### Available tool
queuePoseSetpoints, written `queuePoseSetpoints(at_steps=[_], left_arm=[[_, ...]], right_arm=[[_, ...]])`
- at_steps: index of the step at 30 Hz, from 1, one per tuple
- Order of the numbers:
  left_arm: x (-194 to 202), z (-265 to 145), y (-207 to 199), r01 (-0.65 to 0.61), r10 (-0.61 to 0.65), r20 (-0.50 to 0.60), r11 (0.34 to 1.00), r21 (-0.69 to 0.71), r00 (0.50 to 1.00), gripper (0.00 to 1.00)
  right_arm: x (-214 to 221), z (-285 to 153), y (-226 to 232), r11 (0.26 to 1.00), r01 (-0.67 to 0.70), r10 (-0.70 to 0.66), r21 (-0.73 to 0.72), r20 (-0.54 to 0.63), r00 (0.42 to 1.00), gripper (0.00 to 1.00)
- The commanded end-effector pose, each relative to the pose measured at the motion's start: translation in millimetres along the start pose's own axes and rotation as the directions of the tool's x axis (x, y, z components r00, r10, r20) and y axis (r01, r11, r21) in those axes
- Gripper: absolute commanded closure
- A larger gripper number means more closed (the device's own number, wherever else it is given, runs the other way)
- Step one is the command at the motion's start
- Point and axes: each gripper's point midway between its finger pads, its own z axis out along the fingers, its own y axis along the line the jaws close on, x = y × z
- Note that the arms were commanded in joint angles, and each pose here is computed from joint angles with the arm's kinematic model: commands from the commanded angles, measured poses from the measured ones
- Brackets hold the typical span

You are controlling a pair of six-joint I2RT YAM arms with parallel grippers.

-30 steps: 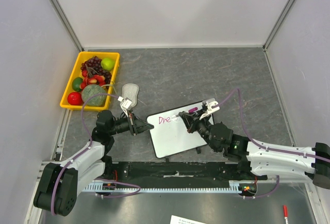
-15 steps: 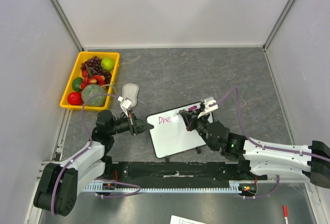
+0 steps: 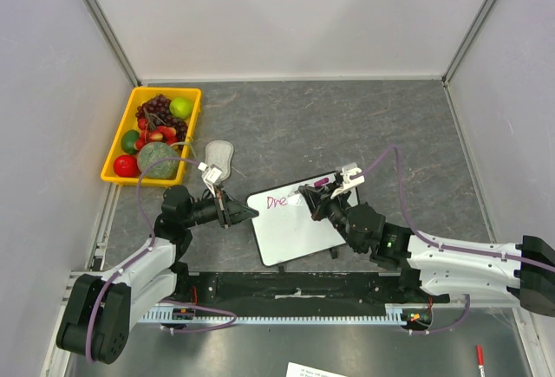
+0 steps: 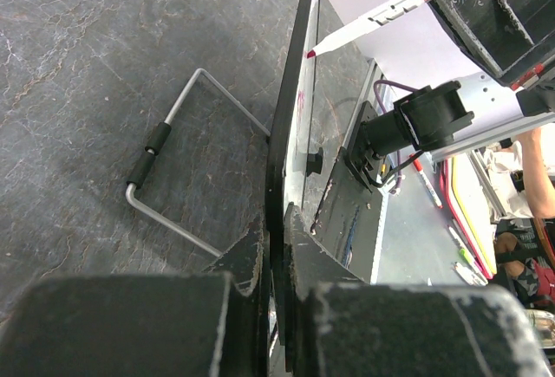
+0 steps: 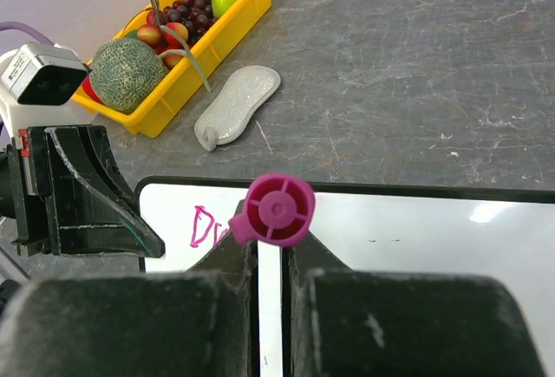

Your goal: Write a sentence on the whiteboard

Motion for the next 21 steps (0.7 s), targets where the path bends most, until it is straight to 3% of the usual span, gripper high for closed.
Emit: queuePoseSetpoints(at_steps=[1, 11, 21], left_arm=[[-2, 0, 0, -0.084, 0.084, 0.012, 0.996, 0.012, 0.996, 0.98], [-1, 0, 0, -0.084, 0.084, 0.011, 0.996, 0.013, 0.996, 0.98], [-1, 0, 0, -0.083, 0.083, 0.011, 0.996, 0.012, 0.997, 0.98]], right_arm=[[5, -1, 0, 1.000, -0.010, 0.010, -0.009, -0.018, 1.000, 1.00], [26, -9, -10, 1.000, -0.011, 0.011, -0.003, -0.070, 0.997, 1.00], [6, -10, -15, 0.999, -0.024, 0.025, 0.035, -0.008, 1.000, 1.00]])
